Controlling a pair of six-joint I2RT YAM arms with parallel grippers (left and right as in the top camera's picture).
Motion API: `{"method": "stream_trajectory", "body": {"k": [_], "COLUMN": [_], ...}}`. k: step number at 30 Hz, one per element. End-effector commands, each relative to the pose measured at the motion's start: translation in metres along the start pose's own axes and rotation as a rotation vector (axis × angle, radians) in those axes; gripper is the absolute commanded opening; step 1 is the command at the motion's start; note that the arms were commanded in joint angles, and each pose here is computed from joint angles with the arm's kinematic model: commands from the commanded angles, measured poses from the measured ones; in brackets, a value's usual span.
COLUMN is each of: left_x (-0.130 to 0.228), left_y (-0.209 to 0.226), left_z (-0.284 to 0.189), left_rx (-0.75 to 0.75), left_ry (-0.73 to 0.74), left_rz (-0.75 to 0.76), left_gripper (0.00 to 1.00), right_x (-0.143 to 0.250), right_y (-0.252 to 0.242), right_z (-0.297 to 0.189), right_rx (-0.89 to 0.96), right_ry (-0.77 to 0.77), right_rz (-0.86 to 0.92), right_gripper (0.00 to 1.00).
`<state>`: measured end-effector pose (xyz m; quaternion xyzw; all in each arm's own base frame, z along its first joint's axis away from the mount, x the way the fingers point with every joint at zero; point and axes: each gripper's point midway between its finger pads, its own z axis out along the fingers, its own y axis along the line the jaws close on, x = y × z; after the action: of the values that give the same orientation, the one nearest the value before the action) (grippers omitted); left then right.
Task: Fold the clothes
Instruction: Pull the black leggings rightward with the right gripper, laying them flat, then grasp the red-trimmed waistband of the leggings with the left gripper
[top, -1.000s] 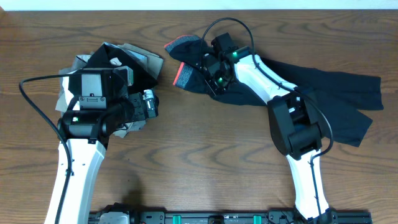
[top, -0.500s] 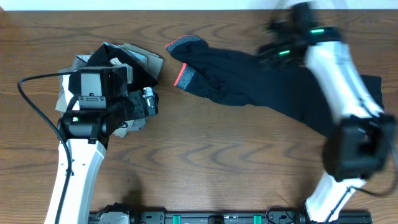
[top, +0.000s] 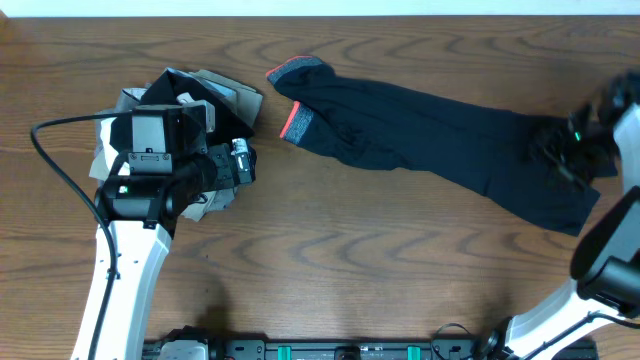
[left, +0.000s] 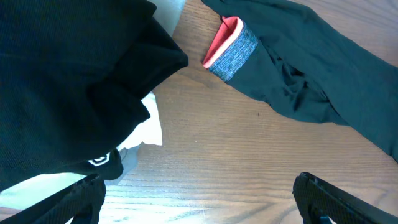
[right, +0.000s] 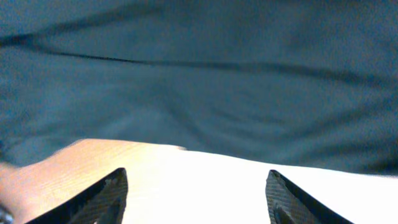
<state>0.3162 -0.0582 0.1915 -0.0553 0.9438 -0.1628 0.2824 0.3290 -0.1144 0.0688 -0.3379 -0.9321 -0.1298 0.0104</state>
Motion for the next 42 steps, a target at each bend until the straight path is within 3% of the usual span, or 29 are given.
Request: {"method": "stream_trajectory", "body": {"k": [1, 8, 18, 20, 22, 25, 33, 42], "left_x": [-0.006, -0.008, -0.011, -0.011, -0.012, -0.012, -0.013, -0.013], "left_y": [-0.001, -0.002, -0.003, -0.003, -0.003, -0.003, -0.003, -0.003], "left_z": [-0.002, -0.002, -0.003, -0.003, -0.003, -0.003, -0.003, -0.003], "left_rx": [-0.007, -0.004, -0.001, -0.001, -0.001, 0.0, 0.0, 0.0], "left_ry": [-0.015, -0.025, -0.036, -0.036, -0.038, -0.041, -0.042, -0.043], "left_rz": [0.02, 0.023, 0.025, 0.025, 0.026, 0.027, 0.027, 0.027], "left_gripper": [0.98, 0.98, 0.98, 0.98, 0.98, 0.98, 0.98, 0.98], "right_x": [0.01, -0.003, -0.015, -0.018, -0.021, -0.032, -0.061, -0.053], "right_y": [-0.044, -0.108, -0.12, -0.117, -0.107, -0.086, -0.039, -0.041], "right_z": [0.019, 0.031, 0.045, 0.045, 0.044, 0.034, -0.074, -0.198], "right_rx": [0.029, 0.038, 0.041, 0.022, -0.036, -0.168, -0.437, -0.336], "right_ry": [0.046, -0.042, -0.12, -0.129, -0.133, -0.168, -0.453, -0.869], "right_rz": [0.185, 0.354, 0.354, 0.35, 0.336, 0.267, 0.089, 0.013], "right_gripper": [0.64, 0.64, 0.61, 0.48, 0.2, 0.05, 0.01, 0.01]}}
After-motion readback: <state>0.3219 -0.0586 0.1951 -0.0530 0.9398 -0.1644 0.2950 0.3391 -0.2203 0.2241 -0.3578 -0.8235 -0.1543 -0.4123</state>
